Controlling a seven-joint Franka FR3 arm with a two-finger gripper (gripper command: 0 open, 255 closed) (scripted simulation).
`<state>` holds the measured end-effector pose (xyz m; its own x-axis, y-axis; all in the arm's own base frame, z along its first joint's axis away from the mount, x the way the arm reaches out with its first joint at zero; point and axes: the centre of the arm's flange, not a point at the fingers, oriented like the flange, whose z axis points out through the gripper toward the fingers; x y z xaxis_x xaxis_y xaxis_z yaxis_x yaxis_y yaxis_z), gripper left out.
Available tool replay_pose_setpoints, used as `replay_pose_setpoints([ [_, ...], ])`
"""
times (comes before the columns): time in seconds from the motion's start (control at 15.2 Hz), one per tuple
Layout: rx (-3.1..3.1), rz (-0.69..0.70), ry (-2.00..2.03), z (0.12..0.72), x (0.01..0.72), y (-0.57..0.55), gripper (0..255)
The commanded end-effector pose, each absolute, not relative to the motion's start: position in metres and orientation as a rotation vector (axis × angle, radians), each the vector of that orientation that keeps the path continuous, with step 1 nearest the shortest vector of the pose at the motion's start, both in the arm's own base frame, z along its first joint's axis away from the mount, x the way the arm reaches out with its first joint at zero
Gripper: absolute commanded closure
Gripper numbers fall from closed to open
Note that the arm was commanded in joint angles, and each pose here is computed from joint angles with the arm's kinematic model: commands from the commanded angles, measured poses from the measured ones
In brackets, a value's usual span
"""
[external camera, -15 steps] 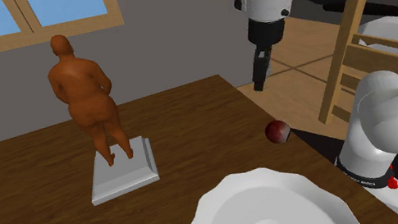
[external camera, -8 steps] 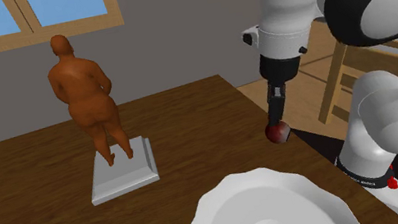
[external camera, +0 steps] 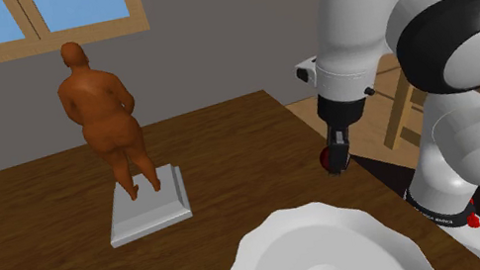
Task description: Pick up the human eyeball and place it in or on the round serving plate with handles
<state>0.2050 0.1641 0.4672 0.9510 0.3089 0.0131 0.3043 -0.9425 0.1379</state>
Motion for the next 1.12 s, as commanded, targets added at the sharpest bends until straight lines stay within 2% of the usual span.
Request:
replay_pose_setpoints([
  [0.0, 2.97, 0.053, 0.469, 0.4541, 0.206, 0.1622, 0],
  [0.53, 2.97, 0.052, 0.469, 0.4541, 0.206, 0.1622, 0],
  [0.59, 2.97, 0.052, 0.469, 0.4541, 0.206, 0.1622, 255],
  [1.06, 2.97, 0.052, 0.469, 0.4541, 0.206, 0.1622, 255],
])
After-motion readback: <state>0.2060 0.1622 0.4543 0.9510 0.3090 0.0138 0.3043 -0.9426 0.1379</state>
